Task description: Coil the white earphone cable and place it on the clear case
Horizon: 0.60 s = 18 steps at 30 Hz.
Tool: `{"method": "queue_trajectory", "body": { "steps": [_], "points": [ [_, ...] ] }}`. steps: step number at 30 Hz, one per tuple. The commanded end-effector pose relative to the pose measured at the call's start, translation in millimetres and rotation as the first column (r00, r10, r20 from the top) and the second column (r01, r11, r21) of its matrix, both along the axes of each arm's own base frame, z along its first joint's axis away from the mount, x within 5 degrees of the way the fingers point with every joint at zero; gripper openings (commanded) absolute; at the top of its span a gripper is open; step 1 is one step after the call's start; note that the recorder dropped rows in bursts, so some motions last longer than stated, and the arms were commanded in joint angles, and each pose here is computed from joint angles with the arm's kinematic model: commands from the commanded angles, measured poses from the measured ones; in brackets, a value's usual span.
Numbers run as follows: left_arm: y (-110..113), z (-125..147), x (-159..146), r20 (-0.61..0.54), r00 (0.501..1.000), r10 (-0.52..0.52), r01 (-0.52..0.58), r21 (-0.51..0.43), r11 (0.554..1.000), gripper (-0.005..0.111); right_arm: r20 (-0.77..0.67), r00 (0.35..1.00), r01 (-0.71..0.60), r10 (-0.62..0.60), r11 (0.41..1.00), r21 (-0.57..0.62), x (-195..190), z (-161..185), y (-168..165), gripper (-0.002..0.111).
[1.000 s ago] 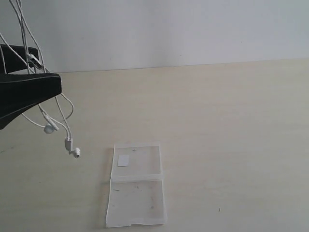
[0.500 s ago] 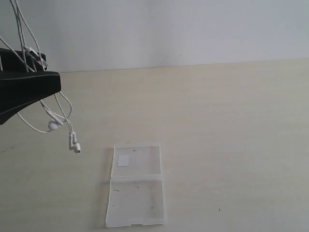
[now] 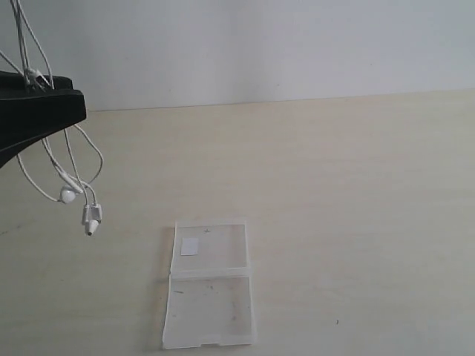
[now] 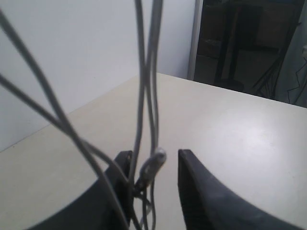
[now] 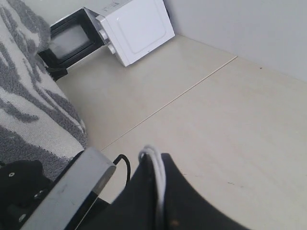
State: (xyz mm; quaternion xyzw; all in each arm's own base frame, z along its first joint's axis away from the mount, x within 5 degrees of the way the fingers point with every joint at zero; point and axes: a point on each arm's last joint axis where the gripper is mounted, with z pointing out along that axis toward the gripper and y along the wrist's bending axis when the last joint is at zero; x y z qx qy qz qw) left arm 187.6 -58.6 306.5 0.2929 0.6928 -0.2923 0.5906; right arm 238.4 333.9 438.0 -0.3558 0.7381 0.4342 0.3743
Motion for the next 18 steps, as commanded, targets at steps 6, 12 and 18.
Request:
{"method": "queue_trajectory", "body": {
  "steps": [6, 12, 18],
  "points": [
    [-1.2, -0.9, -0.2, -0.005, 1.000, 0.000, 0.000, -0.013, 1.000, 0.020, 0.019, 1.000, 0.008, -0.008, 1.000, 0.015, 0.8, 3.0, 0.0, 0.000],
    [2.2, -4.3, 2.8, -0.015, 0.999, 0.048, -0.048, 0.028, 0.998, 0.000, 0.038, 0.999, 0.013, -0.014, 1.000, 0.008, 0.7, 4.4, -1.6, 0.000],
    [2.7, -6.5, 2.8, -0.022, 0.999, 0.049, -0.048, 0.055, 0.997, 0.000, 0.083, 0.995, 0.055, -0.054, 0.998, -0.012, 4.7, 5.0, -4.3, 0.000]
  ]
}}
